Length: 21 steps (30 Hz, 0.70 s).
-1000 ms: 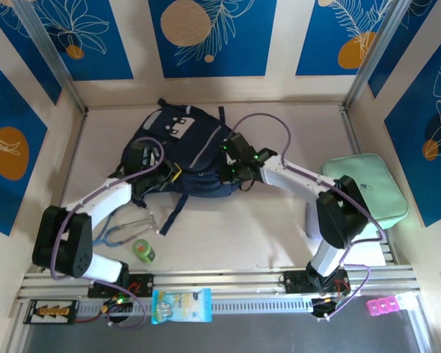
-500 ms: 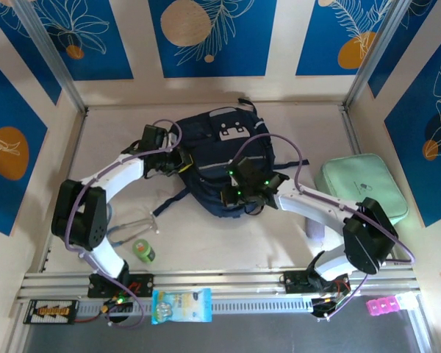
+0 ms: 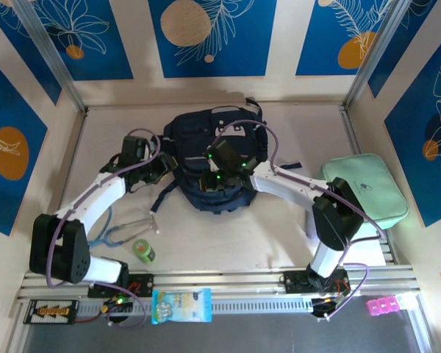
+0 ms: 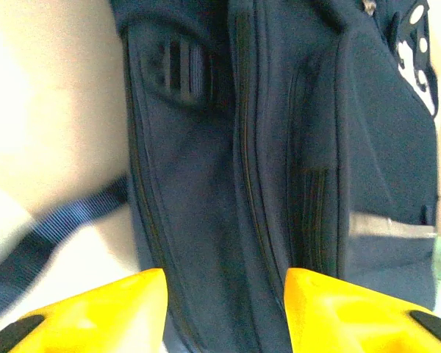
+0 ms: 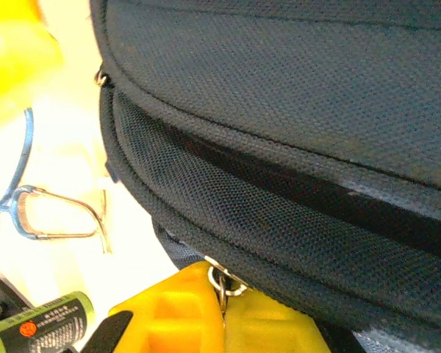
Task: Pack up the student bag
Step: Zip the student bag at the center of the table.
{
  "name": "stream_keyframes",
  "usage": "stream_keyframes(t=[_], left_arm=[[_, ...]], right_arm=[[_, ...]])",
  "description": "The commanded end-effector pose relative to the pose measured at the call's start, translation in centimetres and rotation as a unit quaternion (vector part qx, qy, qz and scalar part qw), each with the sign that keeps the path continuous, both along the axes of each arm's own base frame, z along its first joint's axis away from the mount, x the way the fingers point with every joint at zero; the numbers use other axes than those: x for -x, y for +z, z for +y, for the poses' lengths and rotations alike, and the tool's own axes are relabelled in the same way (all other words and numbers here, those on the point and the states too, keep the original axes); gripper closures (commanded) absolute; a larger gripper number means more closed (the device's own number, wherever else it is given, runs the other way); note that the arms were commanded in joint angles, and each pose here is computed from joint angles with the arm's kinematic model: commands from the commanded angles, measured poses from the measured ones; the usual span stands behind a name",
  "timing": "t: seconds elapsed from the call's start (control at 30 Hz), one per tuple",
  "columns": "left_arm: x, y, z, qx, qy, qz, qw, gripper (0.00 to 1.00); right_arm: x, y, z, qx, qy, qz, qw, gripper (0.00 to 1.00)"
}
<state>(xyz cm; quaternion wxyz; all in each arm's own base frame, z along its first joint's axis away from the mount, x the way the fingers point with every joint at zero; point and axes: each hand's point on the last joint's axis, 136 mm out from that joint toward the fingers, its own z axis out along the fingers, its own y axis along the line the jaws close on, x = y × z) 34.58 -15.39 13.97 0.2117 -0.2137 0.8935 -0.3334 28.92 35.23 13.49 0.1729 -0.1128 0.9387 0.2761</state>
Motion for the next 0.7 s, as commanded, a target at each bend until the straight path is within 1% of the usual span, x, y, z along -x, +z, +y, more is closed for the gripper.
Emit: stream_keyframes(t=[0.0,0.07,0.17,0.43,0.6,0.67], left_arm=[[0.0,1.6,-2.6,0.096,0.001,-0.006,0.995,0.54],[-0.3,2.0,-3.5,0.116,-0.011,-0.008,0.993,0.54],[-0.6,1.9,-4.3,0.12,-0.021,-0.003,0.993,0.54],[-1.0,1.2,-4.9,0.142,-0.016,-0.001,0.99,0.55],[-0.4,1.5,-3.1,0.106,0.015,-0.017,0.994,0.53],[-0.2,1.7,-3.1,0.108,0.017,-0.021,0.994,0.5]], right_arm=[[-0.6,2.2,2.9,-0.048,0.032,-0.017,0.998,1.0],[-0.7,2.2,3.4,-0.053,0.037,-0.016,0.998,1.0],[-0.6,2.1,3.9,-0.057,0.04,-0.013,0.997,1.0],[-0.8,1.7,4.4,-0.06,0.04,-0.005,0.997,1.0],[-1.6,1.0,3.5,-0.032,0.012,-0.008,0.999,1.0],[-1.8,0.9,3.2,-0.024,0.004,-0.009,1.0,1.0]])
